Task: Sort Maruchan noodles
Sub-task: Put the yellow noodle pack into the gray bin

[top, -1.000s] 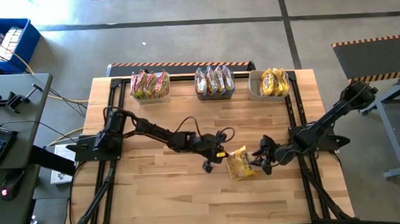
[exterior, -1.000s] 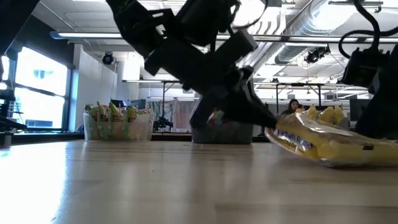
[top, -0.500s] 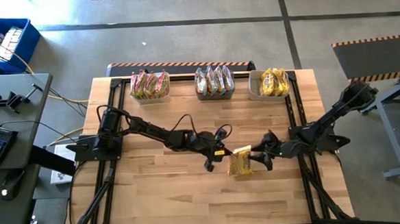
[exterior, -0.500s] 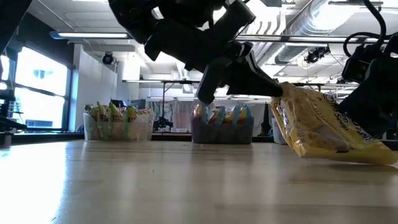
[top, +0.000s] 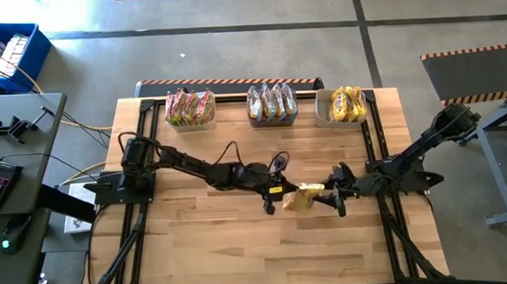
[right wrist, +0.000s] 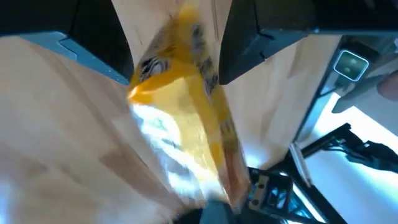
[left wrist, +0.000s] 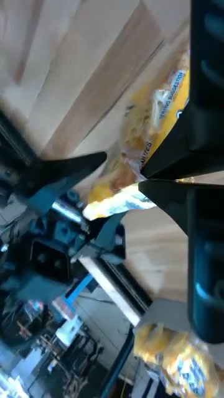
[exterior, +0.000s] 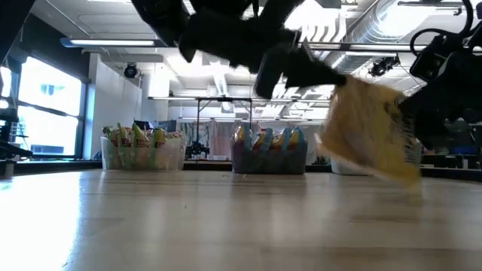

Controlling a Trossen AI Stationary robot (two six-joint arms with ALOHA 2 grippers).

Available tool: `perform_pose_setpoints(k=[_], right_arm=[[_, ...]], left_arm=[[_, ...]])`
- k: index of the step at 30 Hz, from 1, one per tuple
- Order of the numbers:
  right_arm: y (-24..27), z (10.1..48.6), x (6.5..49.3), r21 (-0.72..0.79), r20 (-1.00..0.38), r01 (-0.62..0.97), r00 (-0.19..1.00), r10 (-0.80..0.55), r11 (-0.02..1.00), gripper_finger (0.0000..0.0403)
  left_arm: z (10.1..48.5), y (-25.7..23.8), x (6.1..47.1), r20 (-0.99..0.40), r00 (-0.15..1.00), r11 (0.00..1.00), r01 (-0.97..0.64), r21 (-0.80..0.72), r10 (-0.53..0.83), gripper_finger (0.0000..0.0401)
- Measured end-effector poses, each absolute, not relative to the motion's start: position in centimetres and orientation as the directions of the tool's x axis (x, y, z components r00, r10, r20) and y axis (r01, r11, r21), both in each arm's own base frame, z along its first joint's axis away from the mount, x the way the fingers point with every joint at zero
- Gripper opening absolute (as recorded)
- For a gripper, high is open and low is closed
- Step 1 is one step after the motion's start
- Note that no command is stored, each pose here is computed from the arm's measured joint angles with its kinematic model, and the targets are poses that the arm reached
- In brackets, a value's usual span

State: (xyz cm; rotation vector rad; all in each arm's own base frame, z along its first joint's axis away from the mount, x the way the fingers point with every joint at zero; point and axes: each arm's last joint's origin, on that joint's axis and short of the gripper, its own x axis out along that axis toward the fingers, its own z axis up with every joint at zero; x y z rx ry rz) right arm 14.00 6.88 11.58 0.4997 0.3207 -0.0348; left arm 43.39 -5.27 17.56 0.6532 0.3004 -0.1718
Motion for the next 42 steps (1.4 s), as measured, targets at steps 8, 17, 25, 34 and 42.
perform_pose_setpoints(k=[8, 17, 25, 34, 42], right_arm=[[6.8, 13.5, 14.7, 0.346, -0.139, 0.009, 0.989, 0.042, 0.938, 0.0227], [6.2, 17.0, 16.4, 0.174, 0.087, -0.001, 0.996, -0.015, 0.985, 0.0227], [5.8, 18.7, 17.5, 0.150, 0.155, 0.022, 0.987, -0.045, 0.988, 0.0223], [5.7, 19.6, 17.8, 0.123, 0.198, 0.031, 0.979, -0.055, 0.992, 0.0143], [5.7, 19.6, 17.8, 0.115, 0.203, 0.030, 0.978, -0.053, 0.993, 0.0081]], left_arm=[[21.8, -4.3, 42.9, -0.179, 0.983, 0.813, 0.135, 0.567, -0.038, 0.0000], [25.5, -2.7, 42.2, -0.005, 0.999, 0.836, -0.038, 0.548, 0.048, 0.0000], [27.1, -2.1, 41.7, 0.050, 0.997, 0.838, -0.082, 0.540, 0.066, 0.0000], [28.1, -1.7, 41.1, 0.045, 0.998, 0.851, -0.062, 0.521, 0.045, 0.0000], [30.6, -0.5, 38.9, -0.041, 0.999, 0.864, -0.001, 0.503, 0.025, 0.0022]])
